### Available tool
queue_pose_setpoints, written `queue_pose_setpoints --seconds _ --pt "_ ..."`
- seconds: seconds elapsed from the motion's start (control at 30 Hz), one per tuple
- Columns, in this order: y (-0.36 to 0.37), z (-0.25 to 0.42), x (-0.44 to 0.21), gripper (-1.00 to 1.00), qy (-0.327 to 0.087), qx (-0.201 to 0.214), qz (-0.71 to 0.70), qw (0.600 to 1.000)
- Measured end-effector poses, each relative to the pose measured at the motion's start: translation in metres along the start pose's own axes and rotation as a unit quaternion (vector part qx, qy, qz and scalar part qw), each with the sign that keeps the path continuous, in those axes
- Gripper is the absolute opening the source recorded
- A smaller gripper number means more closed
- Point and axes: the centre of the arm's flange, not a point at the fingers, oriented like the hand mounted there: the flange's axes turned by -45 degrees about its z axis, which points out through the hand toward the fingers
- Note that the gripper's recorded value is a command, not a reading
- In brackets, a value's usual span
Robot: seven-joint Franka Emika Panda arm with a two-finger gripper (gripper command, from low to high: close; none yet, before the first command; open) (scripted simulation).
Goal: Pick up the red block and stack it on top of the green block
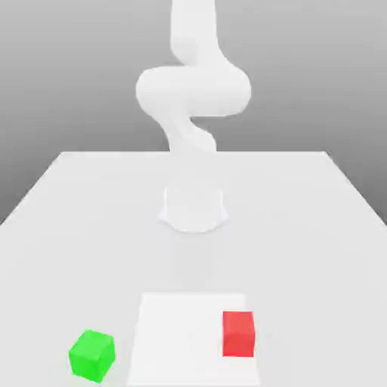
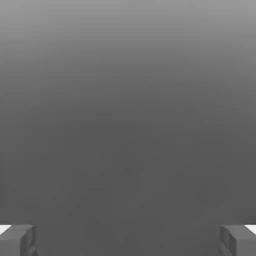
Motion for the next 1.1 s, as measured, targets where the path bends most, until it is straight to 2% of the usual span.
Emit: queue_pose_setpoints --seconds 0.33,0.7,0.77,0.9,0.93,1.1 --pt "-0.031 0.208 -0.075 0.00 -0.161 -0.009 0.002 0.987" --pt "-0.061 0.358 -0.243 0.00 -0.330 -0.006 0.004 0.944" --pt "-0.062 0.376 -0.269 0.00 -0.346 -0.006 0.007 0.938" --pt "-0.062 0.410 -0.302 0.00 -0.352 -0.005 0.008 0.936" --pt "-0.062 0.417 -0.309 -1.00 -0.352 -0.006 0.007 0.936" --pt "-0.062 0.417 -0.308 -1.00 -0.351 -0.006 0.007 0.936"
